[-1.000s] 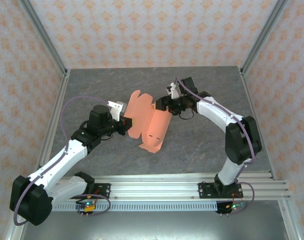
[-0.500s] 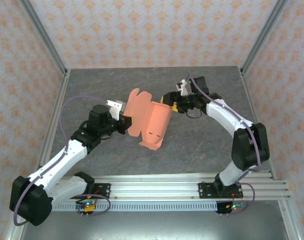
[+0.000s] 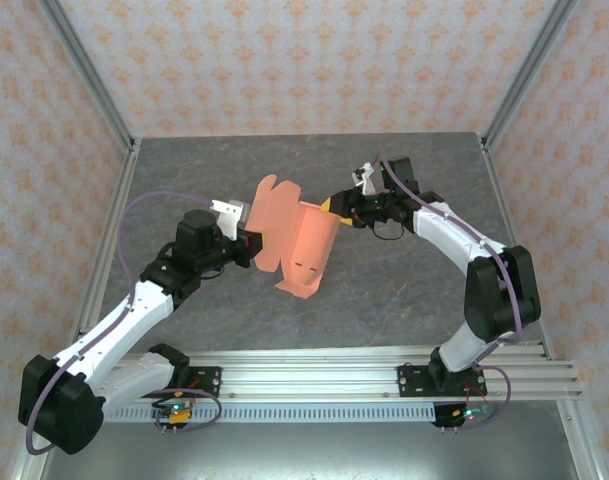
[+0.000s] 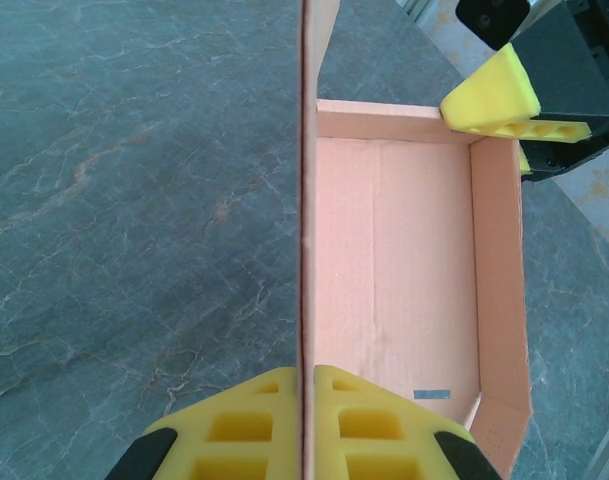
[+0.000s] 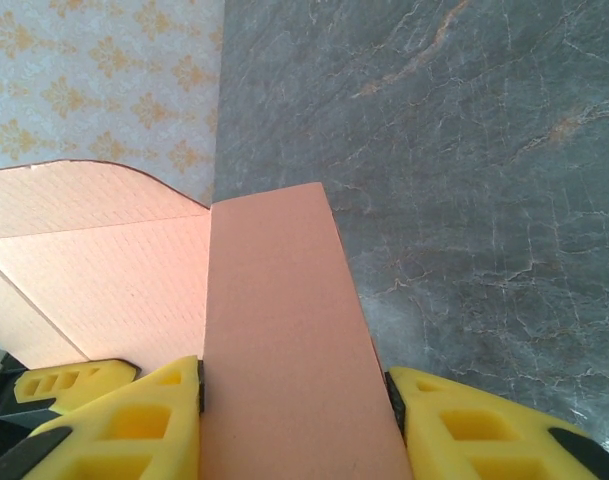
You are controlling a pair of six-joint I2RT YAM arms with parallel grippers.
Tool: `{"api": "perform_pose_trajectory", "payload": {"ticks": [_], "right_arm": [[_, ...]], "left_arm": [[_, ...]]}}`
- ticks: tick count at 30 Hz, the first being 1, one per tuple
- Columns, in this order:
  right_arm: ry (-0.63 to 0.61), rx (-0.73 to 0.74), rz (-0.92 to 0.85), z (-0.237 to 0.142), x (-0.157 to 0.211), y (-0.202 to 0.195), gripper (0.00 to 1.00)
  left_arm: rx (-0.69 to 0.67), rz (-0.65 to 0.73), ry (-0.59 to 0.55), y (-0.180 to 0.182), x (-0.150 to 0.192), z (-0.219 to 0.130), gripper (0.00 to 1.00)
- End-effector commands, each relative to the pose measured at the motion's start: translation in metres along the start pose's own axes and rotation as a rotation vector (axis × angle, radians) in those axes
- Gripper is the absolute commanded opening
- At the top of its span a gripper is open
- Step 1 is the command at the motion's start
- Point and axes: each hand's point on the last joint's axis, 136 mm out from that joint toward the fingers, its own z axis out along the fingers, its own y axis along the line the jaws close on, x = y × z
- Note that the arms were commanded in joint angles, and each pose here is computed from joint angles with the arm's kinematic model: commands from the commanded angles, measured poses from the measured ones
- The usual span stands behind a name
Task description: Fold the paper box
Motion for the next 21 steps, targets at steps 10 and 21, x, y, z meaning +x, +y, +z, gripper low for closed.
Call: {"api": "perform_pose_trajectory", "payload": {"ticks": [10,21], "right_arm": [[-0.098,0.011,-0.072,-0.015,-0.004,0.009,0.74],[-0.121,0.114,-0.033,-0.01,0.021,-0.029,0.75]], "left_arm": [[-0.126,-0.118,-0.085,0.02,-0.018,0.0,0.0],[-0.258,-0.446,-0.018,0.049,-0.01,0.035,0.0]]}}
